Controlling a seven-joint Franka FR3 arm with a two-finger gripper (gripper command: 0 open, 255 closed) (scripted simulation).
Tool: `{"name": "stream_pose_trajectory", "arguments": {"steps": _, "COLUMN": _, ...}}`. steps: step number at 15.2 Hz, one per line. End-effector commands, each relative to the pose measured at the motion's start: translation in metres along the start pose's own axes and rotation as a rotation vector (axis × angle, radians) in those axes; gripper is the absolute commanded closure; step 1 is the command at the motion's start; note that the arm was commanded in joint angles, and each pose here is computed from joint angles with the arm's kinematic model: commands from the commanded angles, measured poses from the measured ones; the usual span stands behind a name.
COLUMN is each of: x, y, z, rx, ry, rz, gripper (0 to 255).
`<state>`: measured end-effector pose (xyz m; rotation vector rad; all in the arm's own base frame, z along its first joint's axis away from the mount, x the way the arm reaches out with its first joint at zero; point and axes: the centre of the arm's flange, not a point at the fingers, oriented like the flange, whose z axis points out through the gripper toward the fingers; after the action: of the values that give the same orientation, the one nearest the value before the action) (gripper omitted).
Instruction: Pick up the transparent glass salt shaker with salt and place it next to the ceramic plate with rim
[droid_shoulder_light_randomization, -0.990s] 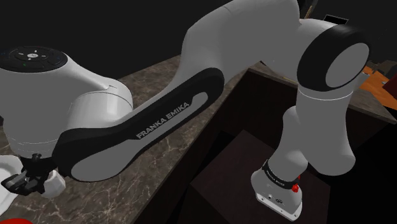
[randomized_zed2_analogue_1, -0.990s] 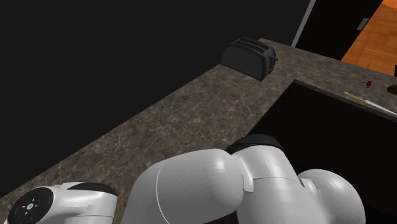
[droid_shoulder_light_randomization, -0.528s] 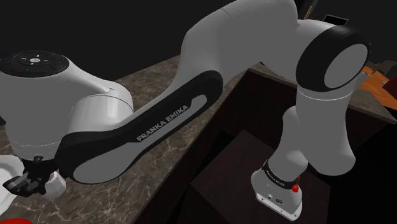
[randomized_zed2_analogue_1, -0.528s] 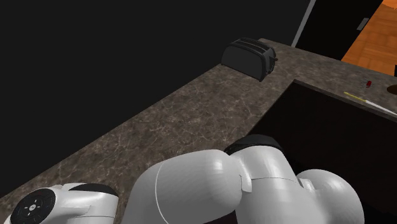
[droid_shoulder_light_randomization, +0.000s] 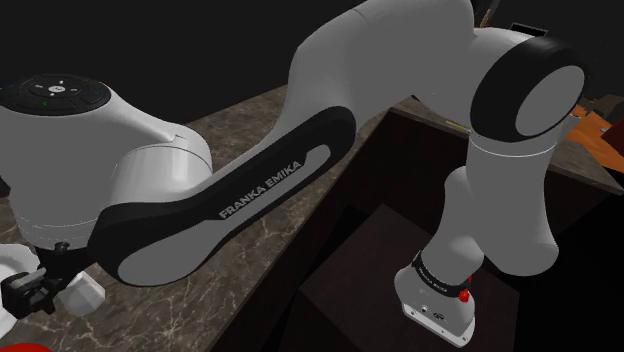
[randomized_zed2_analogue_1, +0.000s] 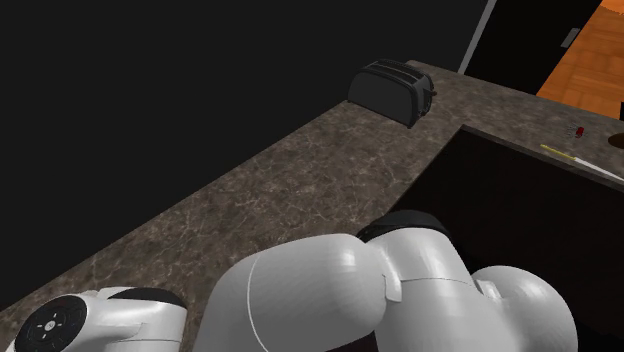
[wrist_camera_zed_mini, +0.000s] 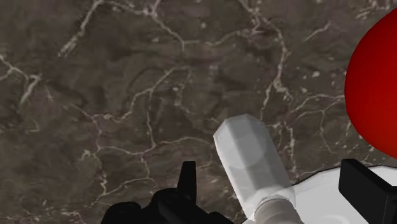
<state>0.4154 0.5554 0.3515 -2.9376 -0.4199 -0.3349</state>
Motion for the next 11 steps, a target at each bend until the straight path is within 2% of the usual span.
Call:
{"name": "stream_pose_trajectory", "arguments": {"steps": 1, "x": 0.002, "y": -0.001, "z": -0.020, "rx": 0.001, "ry": 0.001, "rz": 0.000, "gripper": 0}}
{"name": "stream_pose_trajectory", "arguments": {"steps": 3, "x": 0.002, "y": -0.001, "z": -0.044, "rx": 0.001, "ry": 0.001, "rz": 0.000, "gripper": 0}}
{"name": "stream_pose_trajectory", "arguments": {"steps": 11, "x": 0.002, "y": -0.001, "z": -0.044, "rx": 0.001, "ry": 0.001, "rz": 0.000, "gripper": 0}}
